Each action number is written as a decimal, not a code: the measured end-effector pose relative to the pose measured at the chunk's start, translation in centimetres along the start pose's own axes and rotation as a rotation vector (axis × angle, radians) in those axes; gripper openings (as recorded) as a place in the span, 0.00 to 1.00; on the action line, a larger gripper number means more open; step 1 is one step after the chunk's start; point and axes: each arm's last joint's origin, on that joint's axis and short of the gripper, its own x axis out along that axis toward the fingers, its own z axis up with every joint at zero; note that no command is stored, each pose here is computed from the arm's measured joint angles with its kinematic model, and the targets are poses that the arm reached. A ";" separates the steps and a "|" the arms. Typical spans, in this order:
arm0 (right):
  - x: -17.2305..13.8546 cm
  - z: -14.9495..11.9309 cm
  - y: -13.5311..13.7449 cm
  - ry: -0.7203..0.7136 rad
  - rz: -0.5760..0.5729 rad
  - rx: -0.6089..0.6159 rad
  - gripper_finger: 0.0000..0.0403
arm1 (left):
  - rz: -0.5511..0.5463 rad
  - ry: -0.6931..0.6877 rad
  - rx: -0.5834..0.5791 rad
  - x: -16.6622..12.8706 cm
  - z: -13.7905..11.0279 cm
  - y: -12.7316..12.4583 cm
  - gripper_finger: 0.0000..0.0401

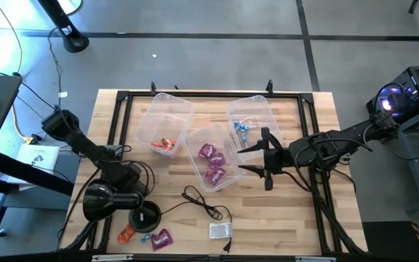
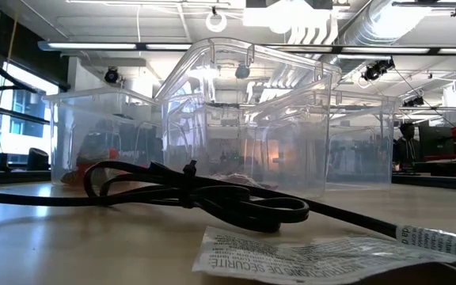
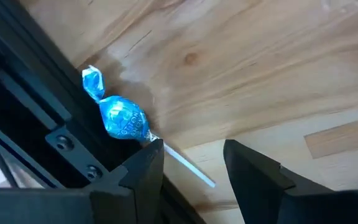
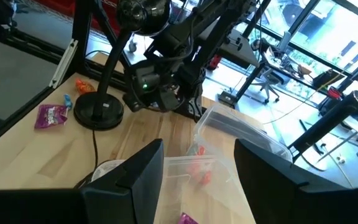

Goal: Sort candy
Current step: Put the blue candy into the right transparent bin

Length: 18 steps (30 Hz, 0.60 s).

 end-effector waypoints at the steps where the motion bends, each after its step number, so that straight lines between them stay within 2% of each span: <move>1: 0.0 0.0 0.0 0.000 0.000 0.000 0.48 | -0.017 -0.016 0.002 -0.1 0.0 -0.1 0.42; 5: 0.0 0.0 0.0 0.001 0.000 0.010 0.48 | -0.094 -0.060 0.082 -0.7 0.0 -0.8 0.42; 8: 0.0 0.0 0.0 0.004 0.001 0.017 0.48 | -0.230 -0.149 0.164 -2.0 -0.1 -2.6 0.42; 9: 0.0 0.0 0.0 0.004 0.001 0.017 0.48 | -0.241 -0.184 0.164 -2.5 0.0 -2.8 0.42; 14: 0.0 0.0 0.0 0.004 0.001 0.015 0.48 | -0.253 -0.253 0.186 -5.6 -0.4 -3.2 0.42; 18: 0.0 0.0 0.0 0.003 0.001 0.014 0.48 | -0.129 -0.284 0.144 -6.2 -0.3 -2.1 0.42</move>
